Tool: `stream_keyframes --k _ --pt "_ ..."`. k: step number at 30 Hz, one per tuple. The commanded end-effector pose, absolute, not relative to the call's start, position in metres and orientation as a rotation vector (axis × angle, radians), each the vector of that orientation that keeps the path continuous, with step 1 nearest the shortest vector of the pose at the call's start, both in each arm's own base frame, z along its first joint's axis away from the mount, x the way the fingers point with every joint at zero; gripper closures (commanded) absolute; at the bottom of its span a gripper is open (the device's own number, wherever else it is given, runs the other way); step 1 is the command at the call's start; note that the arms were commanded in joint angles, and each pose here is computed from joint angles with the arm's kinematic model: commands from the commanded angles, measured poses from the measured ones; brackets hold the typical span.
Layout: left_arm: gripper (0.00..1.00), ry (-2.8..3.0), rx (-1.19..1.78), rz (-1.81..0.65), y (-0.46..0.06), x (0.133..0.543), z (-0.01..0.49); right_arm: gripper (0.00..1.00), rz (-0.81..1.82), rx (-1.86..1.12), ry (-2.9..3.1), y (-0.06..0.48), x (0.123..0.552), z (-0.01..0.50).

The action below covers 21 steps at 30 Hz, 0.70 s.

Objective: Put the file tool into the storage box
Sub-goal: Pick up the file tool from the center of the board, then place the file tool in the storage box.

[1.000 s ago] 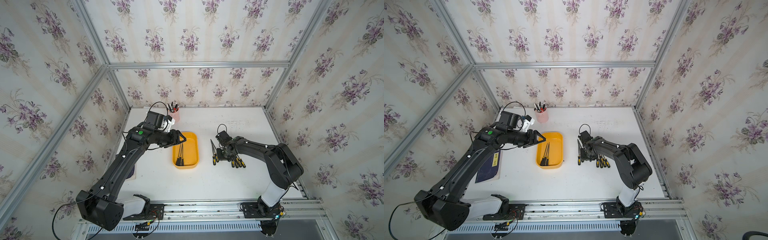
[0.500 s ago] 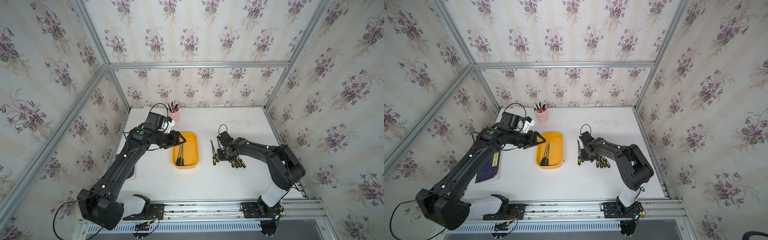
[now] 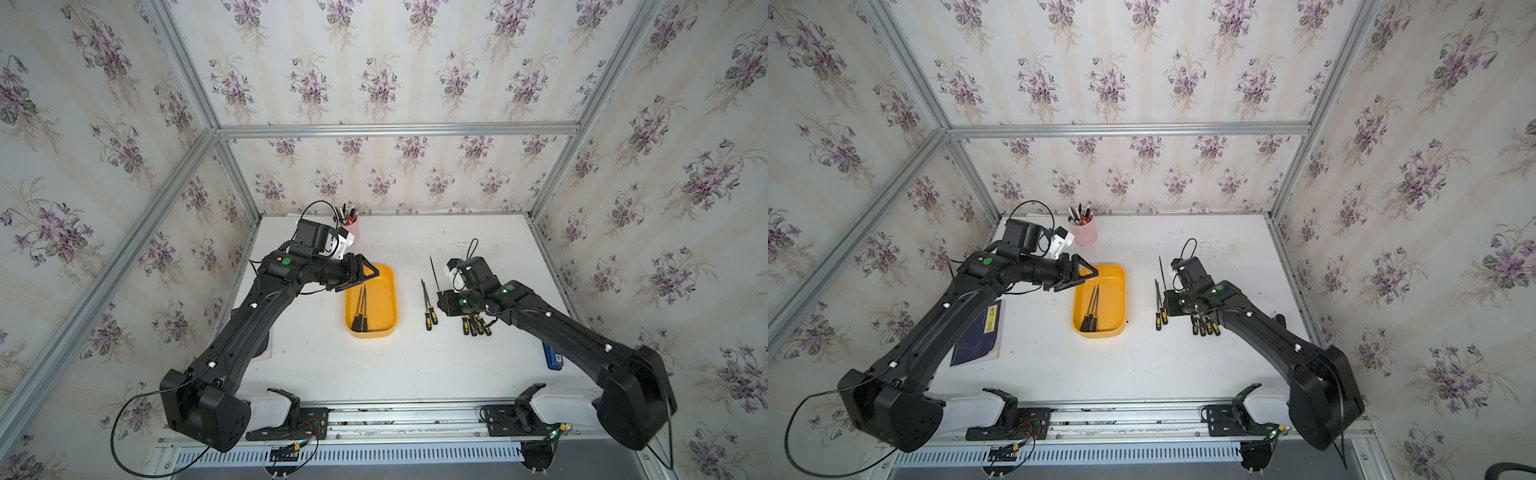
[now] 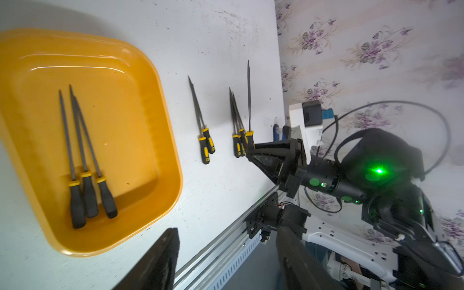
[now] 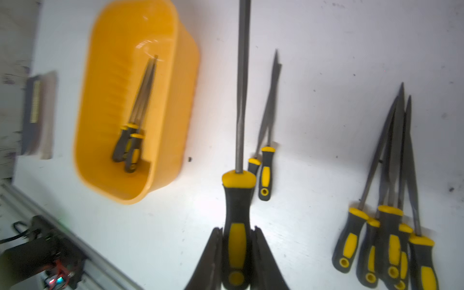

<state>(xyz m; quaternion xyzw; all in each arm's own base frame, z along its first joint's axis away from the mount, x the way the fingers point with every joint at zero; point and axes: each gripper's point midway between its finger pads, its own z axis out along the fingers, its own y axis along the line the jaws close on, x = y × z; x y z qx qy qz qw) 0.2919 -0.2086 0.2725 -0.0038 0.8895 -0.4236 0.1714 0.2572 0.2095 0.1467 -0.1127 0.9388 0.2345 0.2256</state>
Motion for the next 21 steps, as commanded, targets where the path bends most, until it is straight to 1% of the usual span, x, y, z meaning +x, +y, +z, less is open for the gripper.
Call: stream_keyframes --k 1,3,7,9,14,21 --pt "0.32 2.396 -0.009 -1.418 -0.232 0.302 0.305 0.95 0.897 -0.383 2.474 0.227 0.234 0.188" --pt "0.31 2.357 -0.003 -1.474 -0.245 0.306 0.317 0.96 0.991 -0.377 2.424 0.231 0.225 0.208" --pt "0.31 2.334 0.066 -1.524 -0.279 0.304 0.332 0.96 1.086 -0.376 2.399 0.24 0.211 0.222" --pt "0.31 2.374 0.092 -1.481 -0.298 0.307 0.323 0.96 1.108 -0.383 2.396 0.245 0.206 0.223" --pt "0.31 2.428 0.179 -1.365 -0.326 0.307 0.308 0.96 1.135 -0.373 2.389 0.253 0.202 0.225" --pt "0.39 2.543 0.193 -1.206 -0.324 0.306 0.274 0.95 1.153 -0.367 2.374 0.257 0.199 0.227"
